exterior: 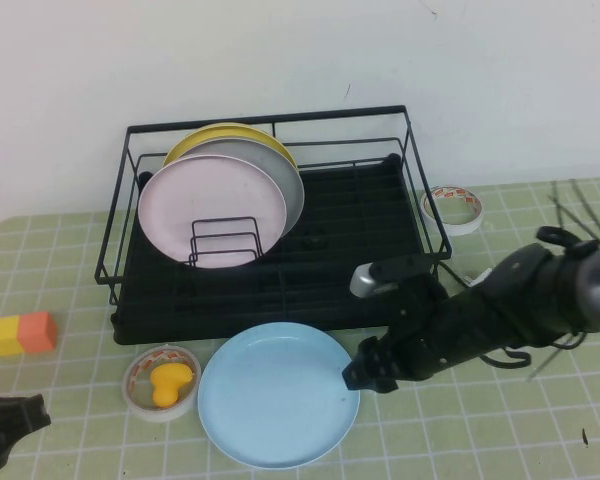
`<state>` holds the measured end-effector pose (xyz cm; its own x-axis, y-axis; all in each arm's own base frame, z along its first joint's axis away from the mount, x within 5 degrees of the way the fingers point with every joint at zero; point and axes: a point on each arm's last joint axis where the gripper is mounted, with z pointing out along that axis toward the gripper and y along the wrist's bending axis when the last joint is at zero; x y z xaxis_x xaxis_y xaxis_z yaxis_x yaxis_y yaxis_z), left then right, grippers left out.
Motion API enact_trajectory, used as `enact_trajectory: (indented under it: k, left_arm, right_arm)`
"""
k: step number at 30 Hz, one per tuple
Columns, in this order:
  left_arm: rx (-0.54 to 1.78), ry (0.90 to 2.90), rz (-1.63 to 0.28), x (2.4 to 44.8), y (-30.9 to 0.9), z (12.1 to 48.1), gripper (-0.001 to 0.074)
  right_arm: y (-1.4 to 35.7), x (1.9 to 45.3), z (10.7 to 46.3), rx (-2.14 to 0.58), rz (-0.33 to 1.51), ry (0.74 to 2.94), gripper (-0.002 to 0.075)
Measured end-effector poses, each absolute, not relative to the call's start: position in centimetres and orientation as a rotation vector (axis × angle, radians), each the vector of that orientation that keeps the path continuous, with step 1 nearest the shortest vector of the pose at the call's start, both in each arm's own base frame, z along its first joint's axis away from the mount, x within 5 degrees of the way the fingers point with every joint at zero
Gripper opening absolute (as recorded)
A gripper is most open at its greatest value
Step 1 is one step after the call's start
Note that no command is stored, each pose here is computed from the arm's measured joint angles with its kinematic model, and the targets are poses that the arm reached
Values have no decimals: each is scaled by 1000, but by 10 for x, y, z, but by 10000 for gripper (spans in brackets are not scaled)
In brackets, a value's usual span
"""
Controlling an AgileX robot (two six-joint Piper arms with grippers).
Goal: Place plate on rack
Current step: Pick up the plate from the table
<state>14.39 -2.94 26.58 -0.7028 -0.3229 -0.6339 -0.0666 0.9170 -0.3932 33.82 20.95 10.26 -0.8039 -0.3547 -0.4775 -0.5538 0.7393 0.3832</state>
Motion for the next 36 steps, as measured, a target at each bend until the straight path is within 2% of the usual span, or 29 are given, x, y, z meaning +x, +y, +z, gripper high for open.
enact_trajectory:
  k: [8, 12, 17, 23, 25, 30, 32, 34, 36]
  left_arm:
    - [-278, 2340, -448, 143, -30, 265, -3]
    - [-279, 2342, -449, 143, -30, 265, -3]
    - [-282, 2341, -455, 143, -30, 265, -3]
    - [-309, 2347, -498, 142, -32, 265, -3]
    - [-316, 2358, -511, 141, -33, 264, -3]
    - [-269, 2375, -572, 139, -38, 265, 0]
    - [-234, 2375, -612, 138, -41, 266, 28]
    - [-203, 2366, -656, 138, -45, 266, 88]
    - [-168, 2361, -686, 137, -47, 265, 189]
  right_arm:
    - [222, 353, 74, -687, 801, 2621, 389]
    - [224, 355, 64, -668, 827, 2649, 365]
    - [225, 355, 61, -649, 834, 2659, 262]
    - [225, 355, 60, -639, 843, 2665, 50]
    - [225, 355, 60, -630, 849, 2668, 22]
    - [227, 353, 69, -639, 896, 2664, 12]
    - [230, 350, 80, -663, 935, 2645, 12]
    - [236, 346, 98, -715, 967, 2598, 12]
    - [244, 341, 119, -774, 982, 2535, 12]
